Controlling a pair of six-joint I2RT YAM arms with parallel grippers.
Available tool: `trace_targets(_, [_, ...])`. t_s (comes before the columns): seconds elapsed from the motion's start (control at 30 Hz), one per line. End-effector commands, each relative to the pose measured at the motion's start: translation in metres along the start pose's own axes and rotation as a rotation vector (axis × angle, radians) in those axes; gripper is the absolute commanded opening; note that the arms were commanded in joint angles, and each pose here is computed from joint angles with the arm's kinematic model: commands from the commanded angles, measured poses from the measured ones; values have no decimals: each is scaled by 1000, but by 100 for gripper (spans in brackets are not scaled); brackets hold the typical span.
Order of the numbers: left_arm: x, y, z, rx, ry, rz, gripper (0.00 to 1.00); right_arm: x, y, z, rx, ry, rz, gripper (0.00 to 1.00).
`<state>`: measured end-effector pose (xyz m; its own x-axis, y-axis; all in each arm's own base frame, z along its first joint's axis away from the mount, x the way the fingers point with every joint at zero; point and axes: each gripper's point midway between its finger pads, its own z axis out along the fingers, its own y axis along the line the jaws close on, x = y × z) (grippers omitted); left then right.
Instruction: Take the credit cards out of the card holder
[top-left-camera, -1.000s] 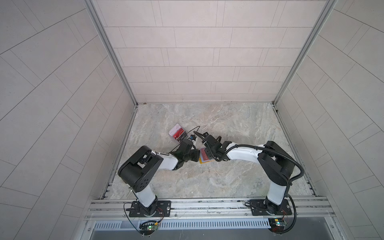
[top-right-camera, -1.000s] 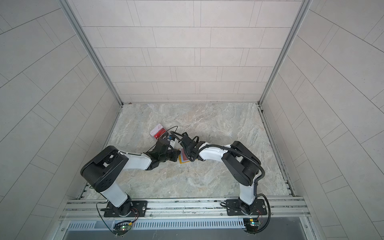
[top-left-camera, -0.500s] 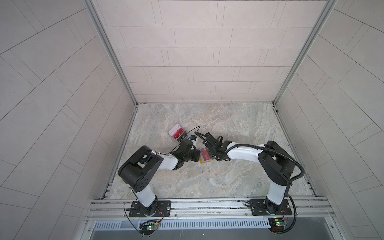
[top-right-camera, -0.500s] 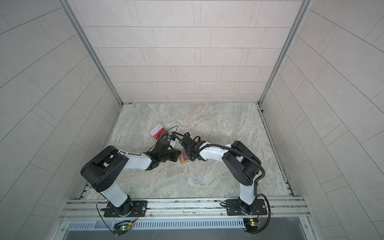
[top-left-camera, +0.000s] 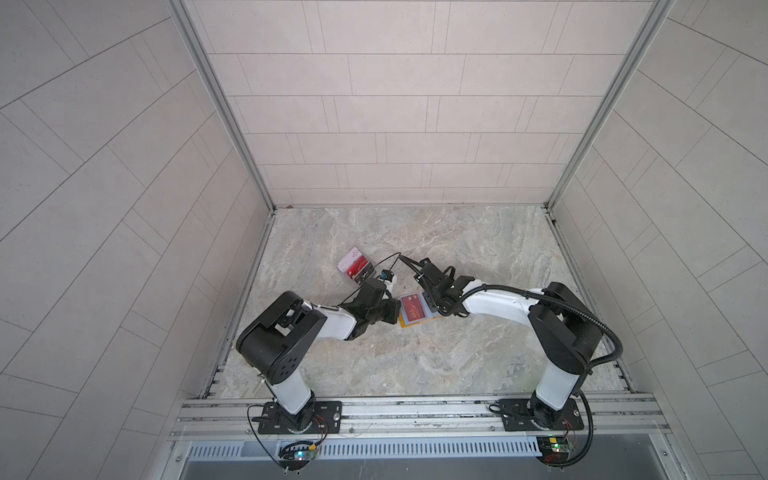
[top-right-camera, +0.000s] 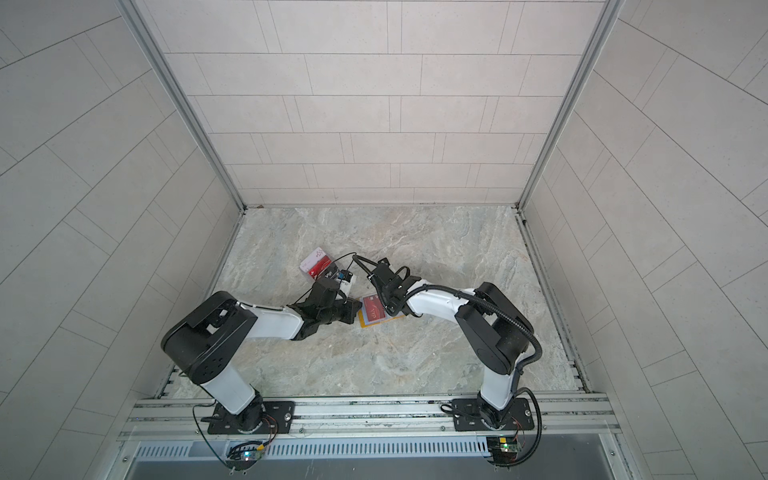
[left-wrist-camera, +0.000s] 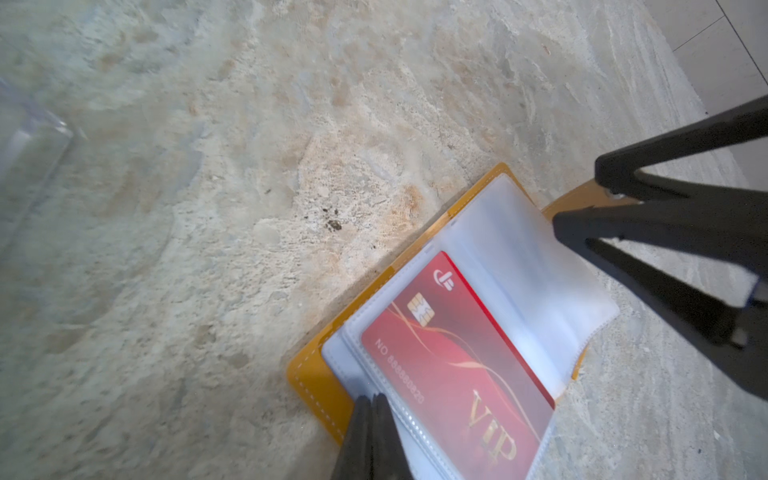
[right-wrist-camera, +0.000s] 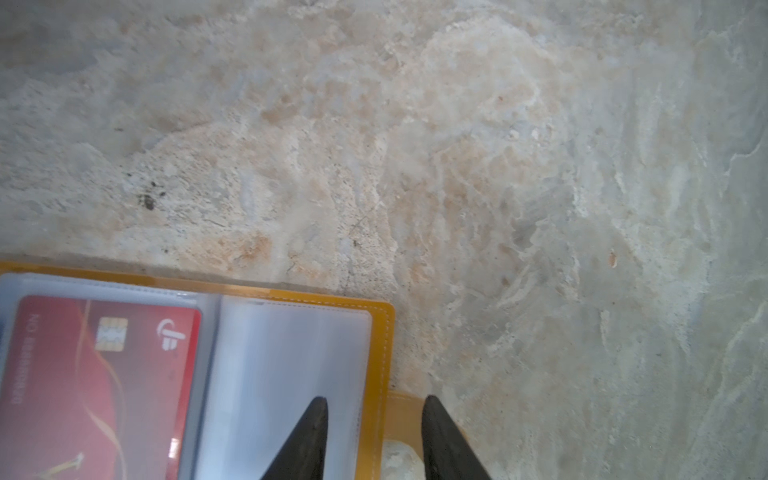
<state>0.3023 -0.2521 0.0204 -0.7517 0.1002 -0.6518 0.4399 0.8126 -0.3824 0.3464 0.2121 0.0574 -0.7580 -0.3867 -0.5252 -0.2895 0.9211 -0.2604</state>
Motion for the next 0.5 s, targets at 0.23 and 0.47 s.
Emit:
trace_targets(0.23, [17,3,5,-3,76,4,0,-1,11,-30,-302,5,67,41])
trace_targets(0.47, [16,2,6,1,84,16,0,-7,12,-45,-597,26,219,37])
